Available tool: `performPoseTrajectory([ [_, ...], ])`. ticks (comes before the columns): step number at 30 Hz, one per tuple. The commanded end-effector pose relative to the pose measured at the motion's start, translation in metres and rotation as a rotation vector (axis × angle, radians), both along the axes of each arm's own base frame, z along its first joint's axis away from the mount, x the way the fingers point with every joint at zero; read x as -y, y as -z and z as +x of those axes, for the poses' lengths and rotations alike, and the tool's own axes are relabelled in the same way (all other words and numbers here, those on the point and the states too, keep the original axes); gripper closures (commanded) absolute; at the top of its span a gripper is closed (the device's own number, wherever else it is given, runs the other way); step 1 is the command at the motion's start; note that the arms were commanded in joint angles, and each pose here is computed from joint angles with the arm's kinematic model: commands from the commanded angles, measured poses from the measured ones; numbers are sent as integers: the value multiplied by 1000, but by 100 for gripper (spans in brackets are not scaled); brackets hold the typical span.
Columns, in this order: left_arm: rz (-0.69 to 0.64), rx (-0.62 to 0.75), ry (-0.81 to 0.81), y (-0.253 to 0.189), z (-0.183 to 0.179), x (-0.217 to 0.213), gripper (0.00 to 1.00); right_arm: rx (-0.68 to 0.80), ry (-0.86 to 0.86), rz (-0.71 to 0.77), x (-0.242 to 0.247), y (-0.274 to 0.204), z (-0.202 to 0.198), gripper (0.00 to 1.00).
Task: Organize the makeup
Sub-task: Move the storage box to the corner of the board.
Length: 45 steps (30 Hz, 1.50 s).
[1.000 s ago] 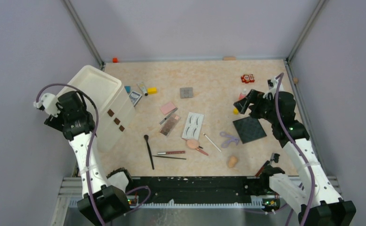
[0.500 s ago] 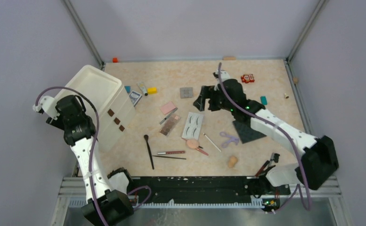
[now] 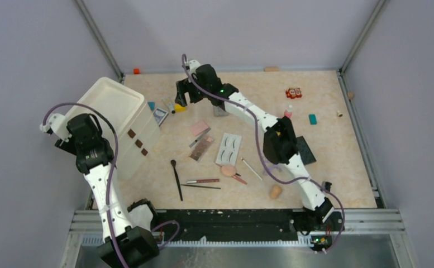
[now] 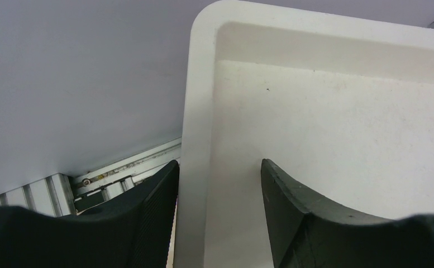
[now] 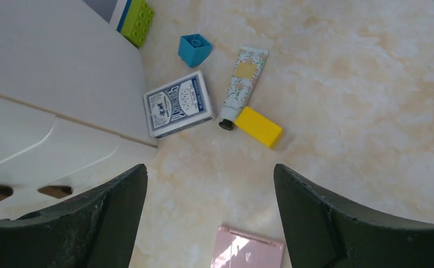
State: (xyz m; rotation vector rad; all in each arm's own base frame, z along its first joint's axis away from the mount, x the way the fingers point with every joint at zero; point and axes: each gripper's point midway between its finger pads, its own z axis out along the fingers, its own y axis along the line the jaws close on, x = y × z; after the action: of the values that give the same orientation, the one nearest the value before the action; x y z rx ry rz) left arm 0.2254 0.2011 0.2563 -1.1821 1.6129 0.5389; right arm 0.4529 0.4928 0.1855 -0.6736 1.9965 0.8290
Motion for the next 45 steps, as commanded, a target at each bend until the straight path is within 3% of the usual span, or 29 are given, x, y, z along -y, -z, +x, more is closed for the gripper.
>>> performPoseTrajectory([
  [1, -135, -72, 137, 40, 9, 28, 39, 25, -94, -2, -28, 23, 6, 18],
  [7, -147, -69, 154, 41, 13, 30, 39, 129, -68, 96, -54, 29, 17, 16],
  [16, -154, -70, 161, 43, 15, 31, 39, 269, 19, 52, -79, 44, 25, 15],
  [25, -193, -99, 227, 48, 31, 34, 59, 313, 71, -26, -63, 51, 32, 16],
  [35, -205, -106, 267, 47, 41, 36, 66, 382, 136, -80, -44, 46, 43, 20],
  [40, -204, -103, 286, 44, 40, 40, 42, 387, 184, -67, -18, 4, 44, 24],
  [45, -159, -19, 275, 10, 30, 44, 21, 394, 245, 4, 21, -57, 35, 25],
])
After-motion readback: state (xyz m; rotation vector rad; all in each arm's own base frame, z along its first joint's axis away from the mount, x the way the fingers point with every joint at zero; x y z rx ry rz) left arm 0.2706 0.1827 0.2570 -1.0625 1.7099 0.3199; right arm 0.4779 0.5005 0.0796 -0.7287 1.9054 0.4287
